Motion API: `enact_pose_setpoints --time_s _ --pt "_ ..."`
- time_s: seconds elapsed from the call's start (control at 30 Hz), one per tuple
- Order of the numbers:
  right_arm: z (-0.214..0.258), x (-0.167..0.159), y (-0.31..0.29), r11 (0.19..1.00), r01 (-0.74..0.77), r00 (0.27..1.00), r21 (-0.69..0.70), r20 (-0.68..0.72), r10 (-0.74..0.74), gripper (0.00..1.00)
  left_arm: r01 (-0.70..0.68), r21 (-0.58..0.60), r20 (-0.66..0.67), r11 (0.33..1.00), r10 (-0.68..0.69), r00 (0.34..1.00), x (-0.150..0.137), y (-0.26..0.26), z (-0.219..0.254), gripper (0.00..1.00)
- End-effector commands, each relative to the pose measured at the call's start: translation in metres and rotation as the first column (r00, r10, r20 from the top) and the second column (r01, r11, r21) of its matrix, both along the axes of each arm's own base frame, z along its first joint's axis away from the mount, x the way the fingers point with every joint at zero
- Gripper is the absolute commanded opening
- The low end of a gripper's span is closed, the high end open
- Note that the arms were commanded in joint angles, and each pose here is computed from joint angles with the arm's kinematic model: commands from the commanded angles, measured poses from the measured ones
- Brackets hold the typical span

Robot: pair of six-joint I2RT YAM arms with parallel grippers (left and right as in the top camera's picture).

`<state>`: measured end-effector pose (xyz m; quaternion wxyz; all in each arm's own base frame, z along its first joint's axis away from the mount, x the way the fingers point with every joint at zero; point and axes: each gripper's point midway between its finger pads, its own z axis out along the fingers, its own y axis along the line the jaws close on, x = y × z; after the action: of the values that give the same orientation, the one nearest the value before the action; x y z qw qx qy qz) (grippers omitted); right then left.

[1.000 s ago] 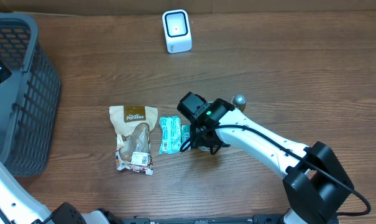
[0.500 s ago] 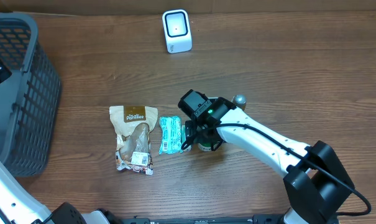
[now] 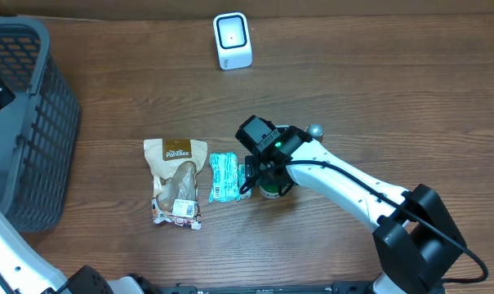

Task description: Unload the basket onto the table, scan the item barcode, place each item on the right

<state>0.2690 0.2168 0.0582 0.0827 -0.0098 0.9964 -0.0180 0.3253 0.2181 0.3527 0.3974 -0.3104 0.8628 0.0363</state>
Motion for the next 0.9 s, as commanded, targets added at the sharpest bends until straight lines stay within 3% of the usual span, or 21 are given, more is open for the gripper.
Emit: enact_pose_setpoints --time_s 0.0,0.2,0.33,0.87 --pt "-0.0015 0.0021 -0.0025 1.0 0.0 1.0 -0.012 0.008 0.0 1.0 0.006 -0.015 0.002 1.0 -0.006 1.0 0.0026 -0.0015 -0.0029 1.0" --pt "-0.002 -0.0006 -0.0007 1.0 -0.003 1.0 -0.003 -0.004 0.003 1.0 0.006 -0.015 0.002 1.0 -0.006 1.0 0.0026 -0.0015 -0.0029 1.0" --pt "-0.0022 -0.002 -0.0021 1.0 -0.003 1.0 -0.009 -0.01 0.003 0.93 0.006 -0.015 0.002 1.0 -0.006 1.0 0.0026 -0.0015 -0.0029 0.99" --pt "-0.0022 -0.0019 -0.0017 1.0 0.008 1.0 -0.005 -0.01 -0.008 0.92 0.006 -0.015 0.002 1.0 -0.006 1.0 0.0026 -0.0015 -0.0029 0.99"
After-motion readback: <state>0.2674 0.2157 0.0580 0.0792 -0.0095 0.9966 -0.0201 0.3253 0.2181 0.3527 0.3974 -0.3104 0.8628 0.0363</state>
